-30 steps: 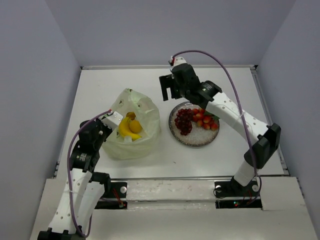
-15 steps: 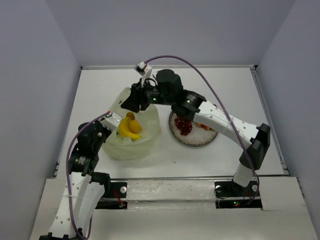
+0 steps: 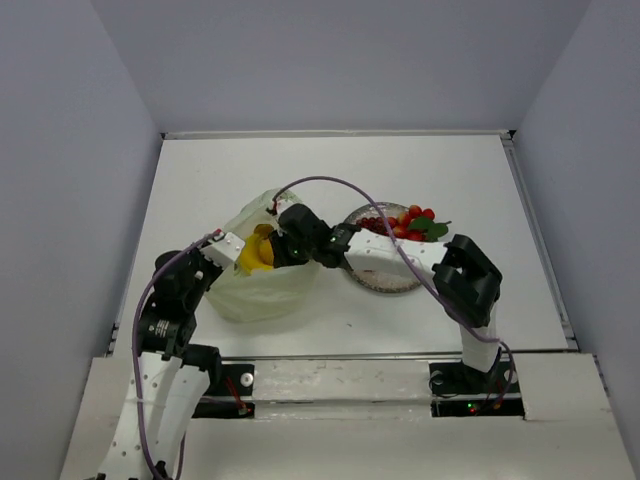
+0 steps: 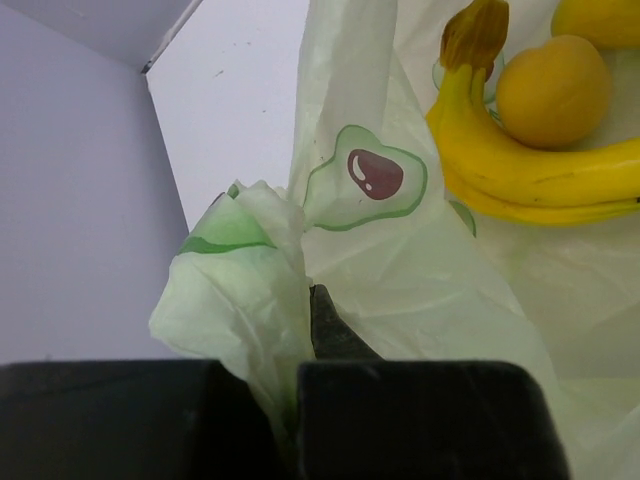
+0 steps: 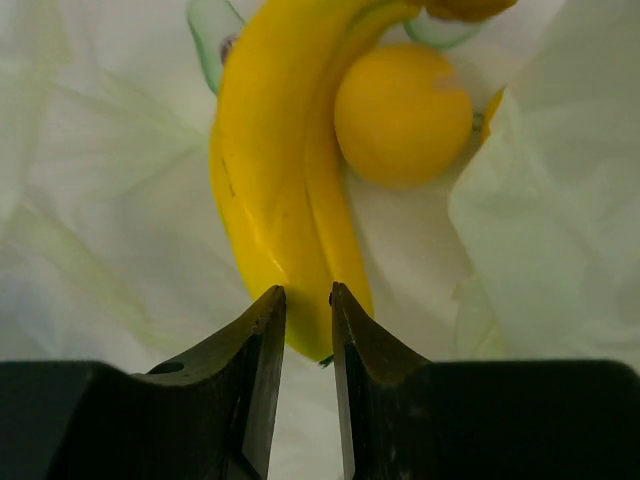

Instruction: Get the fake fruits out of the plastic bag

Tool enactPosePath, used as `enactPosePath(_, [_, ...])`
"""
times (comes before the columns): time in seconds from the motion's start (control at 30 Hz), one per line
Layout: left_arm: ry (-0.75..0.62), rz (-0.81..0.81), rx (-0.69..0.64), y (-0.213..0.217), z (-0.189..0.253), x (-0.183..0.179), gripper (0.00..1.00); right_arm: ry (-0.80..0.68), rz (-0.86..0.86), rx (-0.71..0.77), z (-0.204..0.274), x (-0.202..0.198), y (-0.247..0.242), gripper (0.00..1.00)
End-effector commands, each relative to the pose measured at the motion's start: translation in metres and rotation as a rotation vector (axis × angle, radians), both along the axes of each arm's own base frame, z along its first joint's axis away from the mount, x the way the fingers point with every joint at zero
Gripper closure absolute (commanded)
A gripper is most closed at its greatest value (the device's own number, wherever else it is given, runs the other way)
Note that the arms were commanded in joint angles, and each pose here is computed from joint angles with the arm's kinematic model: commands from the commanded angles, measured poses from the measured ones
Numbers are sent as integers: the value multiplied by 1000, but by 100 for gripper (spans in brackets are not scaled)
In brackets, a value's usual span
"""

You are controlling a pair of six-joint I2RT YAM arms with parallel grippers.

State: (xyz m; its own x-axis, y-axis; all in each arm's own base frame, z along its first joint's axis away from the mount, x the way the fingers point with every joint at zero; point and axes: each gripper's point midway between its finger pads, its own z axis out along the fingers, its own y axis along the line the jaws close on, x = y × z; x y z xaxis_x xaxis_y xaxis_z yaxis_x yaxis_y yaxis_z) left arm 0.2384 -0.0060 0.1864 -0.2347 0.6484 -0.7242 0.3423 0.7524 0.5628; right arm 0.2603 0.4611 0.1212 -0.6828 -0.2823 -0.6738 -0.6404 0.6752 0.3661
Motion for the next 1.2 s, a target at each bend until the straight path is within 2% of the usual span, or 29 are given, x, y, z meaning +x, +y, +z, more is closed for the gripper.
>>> enactPosePath(0.0, [64,-78,71,-3,-22,-15,96,-184,54,-169,-11,-31,-9,69])
enactPosePath(0.03, [61,-97,83,-4,-22,-19,96,-199,102,-220,-26,-56,-10,69])
enactPosePath(0.1, [110,-152,116,-7,-34,-31,94,-261,95,-287,-36,-65,-19,68])
enactPosePath(0.13, [98,-170,124,-8,-32,-34,94,-267,101,-313,-43,-75,-25,63])
enactPosePath(0.2, [78,-194,160,-8,-30,-36,89,-294,48,-320,-42,-68,-32,62])
enactPosePath(0.3, [93,-257,211,-11,-43,-39,76,-340,-11,-326,-40,-58,-40,46])
enactPosePath(0.33, [94,-284,241,-11,-45,-39,75,-357,-8,-336,-42,-55,-37,40])
enactPosePath(0.43, [91,-300,271,-11,-50,-35,74,-408,-26,-317,-25,-42,-18,30])
enactPosePath(0.63, [65,-272,281,-8,-45,-28,74,-328,-72,-152,8,-12,17,20])
enactPosePath(0.77, [54,-264,265,-8,-43,-28,74,-346,-155,-150,14,12,19,20])
enactPosePath(0.9, [48,-261,260,-8,-42,-29,74,-339,-211,-199,-3,39,12,25])
enactPosePath(1.0, [46,-258,259,-8,-41,-28,74,-322,-208,-217,-16,55,13,30])
enactPosePath(1.17, [47,-253,251,-8,-40,-29,74,-311,-167,-270,-44,55,17,29])
